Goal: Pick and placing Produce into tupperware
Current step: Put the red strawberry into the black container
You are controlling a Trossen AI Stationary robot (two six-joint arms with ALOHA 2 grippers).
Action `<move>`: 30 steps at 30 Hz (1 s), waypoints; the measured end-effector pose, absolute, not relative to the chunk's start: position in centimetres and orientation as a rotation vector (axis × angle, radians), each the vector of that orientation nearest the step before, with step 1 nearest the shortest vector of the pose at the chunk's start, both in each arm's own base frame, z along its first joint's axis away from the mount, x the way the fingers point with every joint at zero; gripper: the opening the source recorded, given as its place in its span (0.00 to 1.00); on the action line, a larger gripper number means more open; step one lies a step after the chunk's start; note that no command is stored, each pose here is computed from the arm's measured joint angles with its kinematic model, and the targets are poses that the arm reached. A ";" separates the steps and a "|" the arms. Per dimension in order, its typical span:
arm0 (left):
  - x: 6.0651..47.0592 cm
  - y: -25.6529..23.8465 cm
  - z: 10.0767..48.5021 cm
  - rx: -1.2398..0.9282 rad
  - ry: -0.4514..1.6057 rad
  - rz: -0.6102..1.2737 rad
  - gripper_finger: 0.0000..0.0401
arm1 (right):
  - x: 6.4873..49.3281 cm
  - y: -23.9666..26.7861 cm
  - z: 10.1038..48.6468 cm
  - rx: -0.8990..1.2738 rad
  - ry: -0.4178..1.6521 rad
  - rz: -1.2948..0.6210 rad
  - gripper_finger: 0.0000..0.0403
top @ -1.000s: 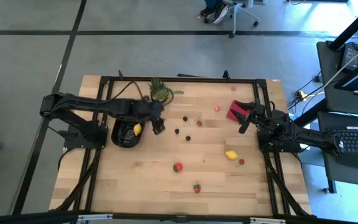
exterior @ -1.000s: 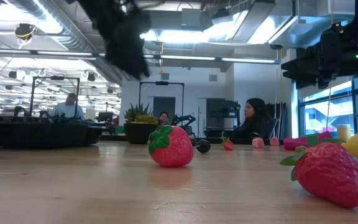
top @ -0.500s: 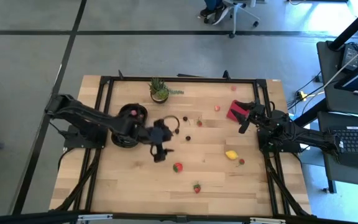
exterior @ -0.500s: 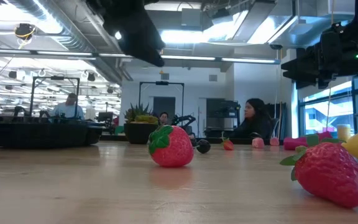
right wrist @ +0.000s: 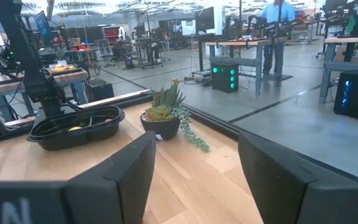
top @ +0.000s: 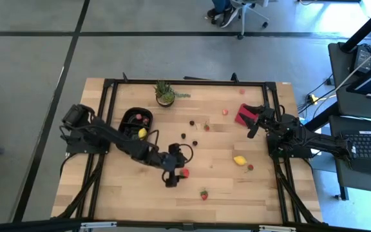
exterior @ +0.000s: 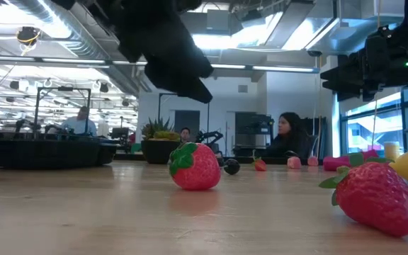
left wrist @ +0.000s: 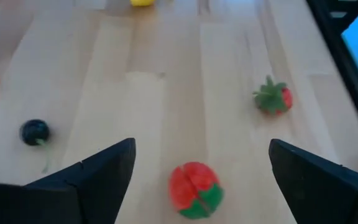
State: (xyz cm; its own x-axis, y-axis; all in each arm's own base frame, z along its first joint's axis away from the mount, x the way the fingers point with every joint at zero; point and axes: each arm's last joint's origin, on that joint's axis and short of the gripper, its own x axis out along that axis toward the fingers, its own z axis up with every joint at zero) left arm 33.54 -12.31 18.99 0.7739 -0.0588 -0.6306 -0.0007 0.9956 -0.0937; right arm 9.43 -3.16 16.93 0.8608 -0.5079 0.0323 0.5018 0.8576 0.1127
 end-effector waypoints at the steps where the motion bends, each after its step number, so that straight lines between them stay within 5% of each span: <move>1: 33.5 -12.6 19.0 -0.090 0.680 -0.035 0.89 | 9.4 -3.2 16.9 0.102 -0.062 -0.531 0.58; 30: 34.0 -16.0 13.2 -0.057 0.646 0.180 0.88 | 9.4 -3.2 16.9 0.119 -0.065 -0.530 0.58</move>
